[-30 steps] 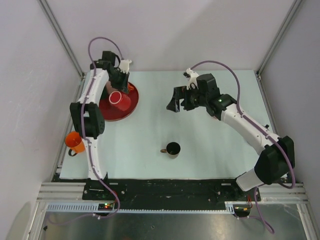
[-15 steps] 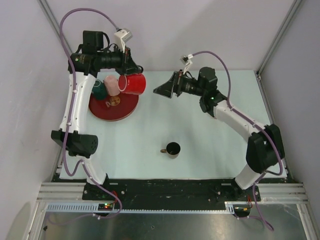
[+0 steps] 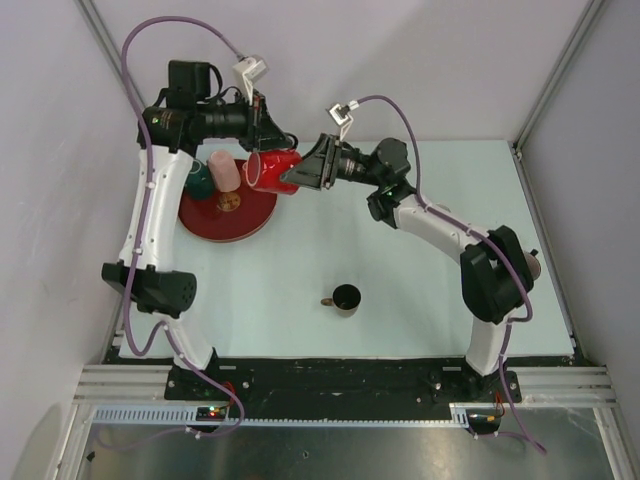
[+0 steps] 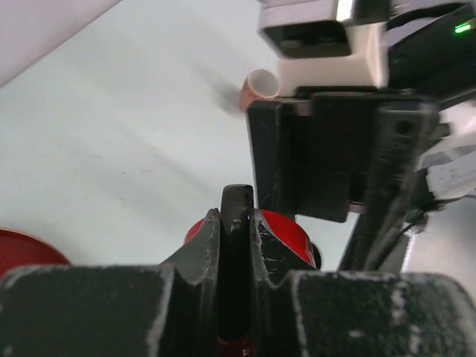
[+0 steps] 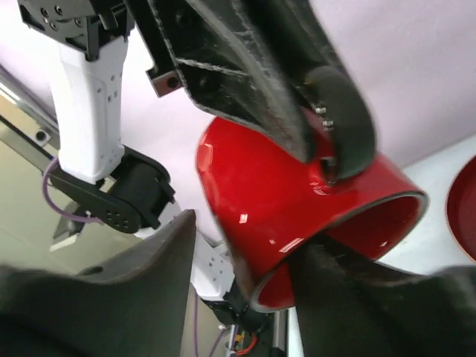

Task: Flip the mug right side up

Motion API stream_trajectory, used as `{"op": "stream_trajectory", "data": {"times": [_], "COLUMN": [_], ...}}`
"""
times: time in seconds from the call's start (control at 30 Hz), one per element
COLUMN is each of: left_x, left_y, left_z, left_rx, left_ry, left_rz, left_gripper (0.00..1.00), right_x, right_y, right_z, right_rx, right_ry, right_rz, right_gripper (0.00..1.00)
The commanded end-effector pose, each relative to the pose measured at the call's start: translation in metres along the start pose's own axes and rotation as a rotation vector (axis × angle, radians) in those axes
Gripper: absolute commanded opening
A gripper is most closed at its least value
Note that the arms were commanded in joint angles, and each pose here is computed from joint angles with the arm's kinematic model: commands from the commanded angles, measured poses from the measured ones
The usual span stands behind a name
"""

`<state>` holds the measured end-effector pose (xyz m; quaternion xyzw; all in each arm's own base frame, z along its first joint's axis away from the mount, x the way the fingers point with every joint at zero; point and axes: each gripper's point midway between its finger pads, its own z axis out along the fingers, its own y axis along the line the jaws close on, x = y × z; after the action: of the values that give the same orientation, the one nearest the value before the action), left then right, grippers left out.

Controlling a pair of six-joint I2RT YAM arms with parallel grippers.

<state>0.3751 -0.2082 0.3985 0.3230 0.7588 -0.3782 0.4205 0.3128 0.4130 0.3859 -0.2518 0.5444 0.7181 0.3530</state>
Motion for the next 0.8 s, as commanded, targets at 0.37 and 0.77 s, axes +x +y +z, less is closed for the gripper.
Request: {"op": "stream_trajectory", "data": {"times": [0.37, 0.77], "left_x": [-0.018, -0.003], "left_y": [0.052, 0.123], "left_z": [-0.065, -0.248], "left_rx": [-0.445, -1.152], "left_ry": [-0.061, -0.123], "left_rz": [0.11, -0.005], "left_gripper": [0.97, 1.0], "right_x": [0.037, 0.24], "right_y": [-0.044, -0.031], "right_z": [-0.008, -0.007], "right_rx": [0.361, 0.105], "right_ry": [0.251, 1.231], "right_rz": [-0.292, -0.82], "right_gripper": [0.0, 0.0]}}
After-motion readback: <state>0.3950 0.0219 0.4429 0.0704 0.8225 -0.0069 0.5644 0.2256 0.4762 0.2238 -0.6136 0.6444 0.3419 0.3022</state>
